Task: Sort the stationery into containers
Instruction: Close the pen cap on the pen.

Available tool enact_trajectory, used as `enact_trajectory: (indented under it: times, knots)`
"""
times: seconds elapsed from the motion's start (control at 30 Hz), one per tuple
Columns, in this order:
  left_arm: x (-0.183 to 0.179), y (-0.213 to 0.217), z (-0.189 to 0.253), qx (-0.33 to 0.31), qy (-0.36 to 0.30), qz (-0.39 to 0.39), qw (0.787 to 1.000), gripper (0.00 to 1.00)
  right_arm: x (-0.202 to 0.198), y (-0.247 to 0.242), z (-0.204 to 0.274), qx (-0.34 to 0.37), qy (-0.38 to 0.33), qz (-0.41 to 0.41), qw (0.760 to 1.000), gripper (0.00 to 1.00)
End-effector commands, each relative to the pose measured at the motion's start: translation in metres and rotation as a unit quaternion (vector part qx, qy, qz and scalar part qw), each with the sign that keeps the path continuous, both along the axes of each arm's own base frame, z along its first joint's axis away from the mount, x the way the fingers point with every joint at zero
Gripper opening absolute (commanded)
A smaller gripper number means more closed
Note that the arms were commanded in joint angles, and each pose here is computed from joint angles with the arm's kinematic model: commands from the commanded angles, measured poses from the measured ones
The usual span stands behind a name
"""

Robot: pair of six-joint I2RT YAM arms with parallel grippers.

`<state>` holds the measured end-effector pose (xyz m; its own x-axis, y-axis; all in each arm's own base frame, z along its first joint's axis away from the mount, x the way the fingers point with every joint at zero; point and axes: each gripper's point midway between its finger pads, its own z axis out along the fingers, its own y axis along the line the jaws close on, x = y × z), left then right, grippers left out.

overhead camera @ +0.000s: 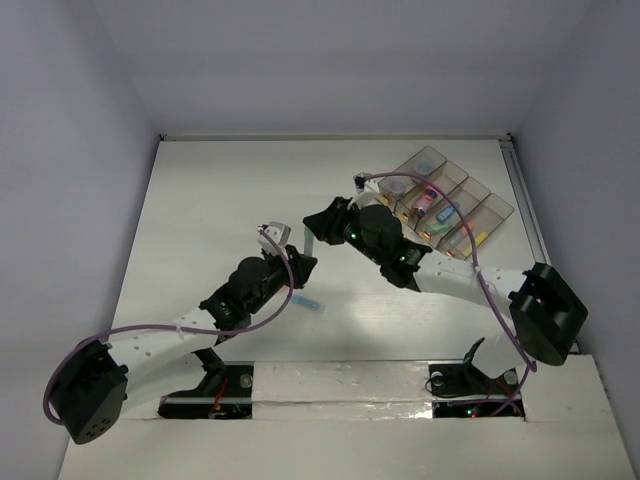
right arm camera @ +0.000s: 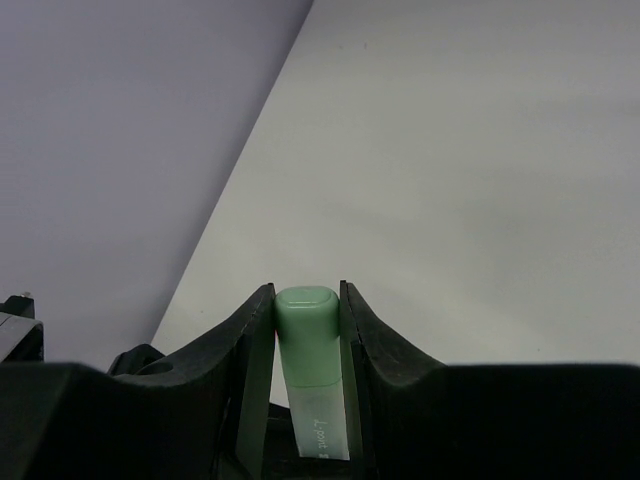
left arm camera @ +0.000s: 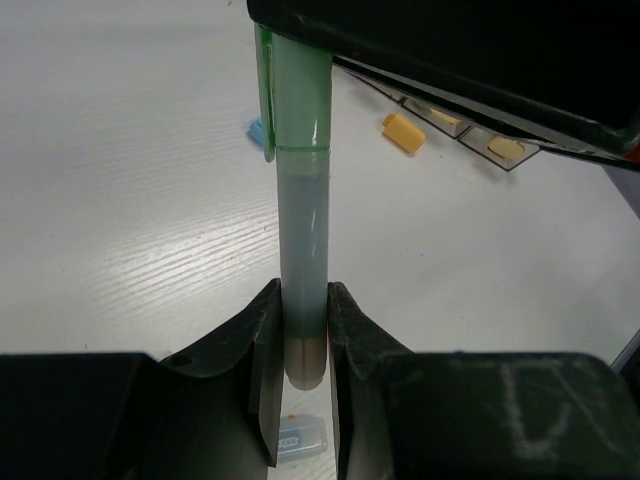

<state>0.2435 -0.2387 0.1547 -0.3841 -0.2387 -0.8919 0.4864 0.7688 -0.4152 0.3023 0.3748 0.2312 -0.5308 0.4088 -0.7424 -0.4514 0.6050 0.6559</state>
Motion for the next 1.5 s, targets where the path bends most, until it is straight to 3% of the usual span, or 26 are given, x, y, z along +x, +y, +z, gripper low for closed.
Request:
enact_trajectory:
  times: [0.0,0.2,0.6,0.93,1.27,1.47]
  knots:
    - [0.018,0.008,0.049,-0.042,-0.069,0.041,0.996,0.00,-0.060,0.016,-0.049,-0.059,0.073,0.115,0.989,0.00]
    - [0.021,0.013,0.059,-0.046,-0.079,0.051,0.994,0.00,-0.096,0.013,-0.110,-0.095,0.135,0.142,0.976,0.00]
    - [0.024,0.030,0.078,-0.063,-0.095,0.082,0.990,0.00,-0.142,0.024,-0.159,-0.107,0.190,0.165,0.962,0.00]
    - [0.025,0.048,0.095,-0.084,-0.112,0.120,0.983,0.00,-0.155,0.019,-0.169,-0.109,0.214,0.175,0.955,0.00]
    - [0.030,0.039,0.119,-0.115,-0.117,0.114,0.980,0.00,-0.162,0.030,-0.159,-0.101,0.193,0.219,0.951,0.00]
    - [0.029,0.027,0.126,-0.126,-0.121,0.088,0.981,0.00,-0.140,0.027,-0.135,-0.090,0.153,0.182,0.967,0.00]
